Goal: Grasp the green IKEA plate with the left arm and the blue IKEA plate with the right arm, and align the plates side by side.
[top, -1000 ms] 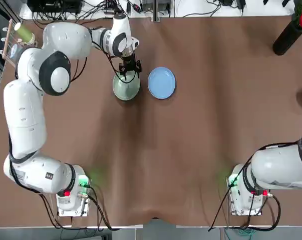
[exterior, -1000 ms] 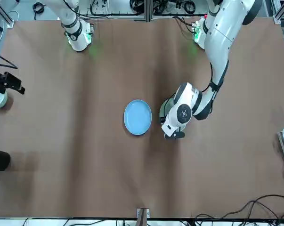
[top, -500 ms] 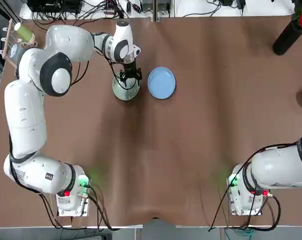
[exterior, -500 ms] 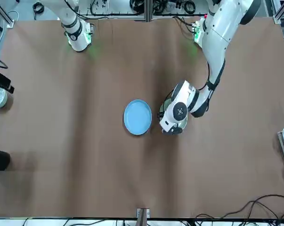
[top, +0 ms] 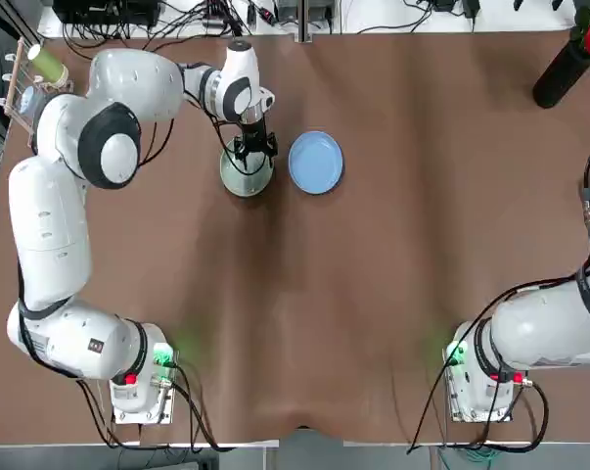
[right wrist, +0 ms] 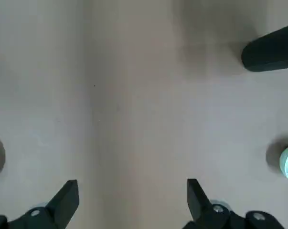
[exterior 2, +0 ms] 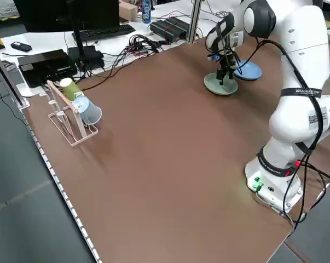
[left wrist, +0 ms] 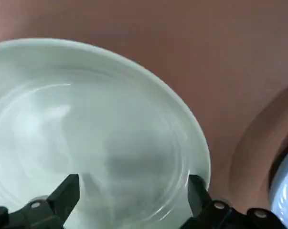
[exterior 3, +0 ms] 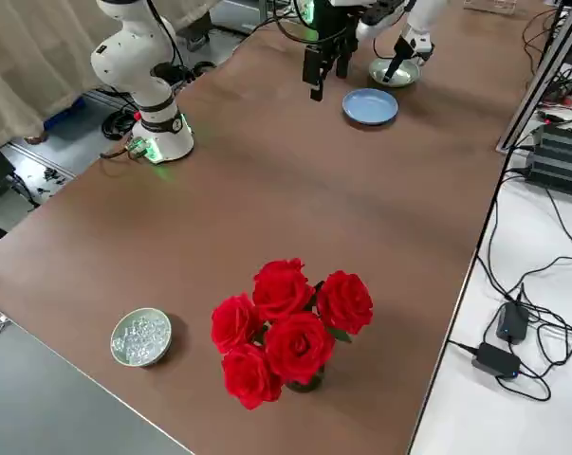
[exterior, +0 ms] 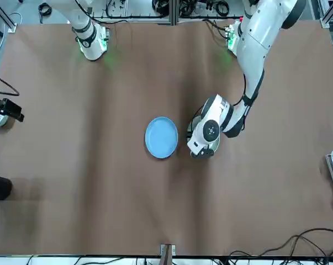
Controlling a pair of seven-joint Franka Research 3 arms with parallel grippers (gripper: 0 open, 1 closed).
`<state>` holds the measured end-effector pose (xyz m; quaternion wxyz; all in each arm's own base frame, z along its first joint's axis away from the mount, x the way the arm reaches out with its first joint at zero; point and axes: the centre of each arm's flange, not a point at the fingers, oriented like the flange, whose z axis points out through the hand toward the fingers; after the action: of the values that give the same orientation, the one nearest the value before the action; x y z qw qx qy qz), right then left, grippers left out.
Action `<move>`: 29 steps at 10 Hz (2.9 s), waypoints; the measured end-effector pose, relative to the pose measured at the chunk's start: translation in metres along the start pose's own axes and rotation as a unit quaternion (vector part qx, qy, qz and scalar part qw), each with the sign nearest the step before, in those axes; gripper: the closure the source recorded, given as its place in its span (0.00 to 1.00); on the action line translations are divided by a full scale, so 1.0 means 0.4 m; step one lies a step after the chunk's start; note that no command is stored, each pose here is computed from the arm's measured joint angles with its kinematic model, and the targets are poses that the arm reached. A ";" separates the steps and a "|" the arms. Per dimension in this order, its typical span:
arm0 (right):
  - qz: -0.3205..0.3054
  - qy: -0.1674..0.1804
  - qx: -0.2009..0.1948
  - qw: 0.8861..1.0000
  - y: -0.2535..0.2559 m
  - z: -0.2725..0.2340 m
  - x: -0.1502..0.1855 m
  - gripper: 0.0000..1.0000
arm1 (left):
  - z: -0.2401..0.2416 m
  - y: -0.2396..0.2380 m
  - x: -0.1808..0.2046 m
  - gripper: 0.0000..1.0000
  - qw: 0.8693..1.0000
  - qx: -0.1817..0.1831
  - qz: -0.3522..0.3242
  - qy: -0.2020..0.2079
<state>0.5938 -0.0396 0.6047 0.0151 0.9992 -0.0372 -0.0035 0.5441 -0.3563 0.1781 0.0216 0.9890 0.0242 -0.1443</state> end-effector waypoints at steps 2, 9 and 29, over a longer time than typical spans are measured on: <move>-0.015 0.003 0.003 1.000 -0.049 -0.009 -0.001 0.00 | -0.001 0.014 -0.003 0.00 1.000 -0.001 0.004 0.003; -0.008 0.009 0.003 1.000 -0.030 -0.022 0.000 0.00 | 0.006 0.037 0.013 0.00 1.000 -0.017 0.007 0.024; -0.007 0.020 0.003 1.000 -0.027 -0.046 0.001 0.00 | -0.021 0.050 0.055 0.00 0.998 -0.041 0.002 0.057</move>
<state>0.5950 -0.0284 0.6229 0.0124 0.9993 -0.0303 0.0164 0.5687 -0.3750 0.1805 0.0615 0.9939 0.0290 -0.0864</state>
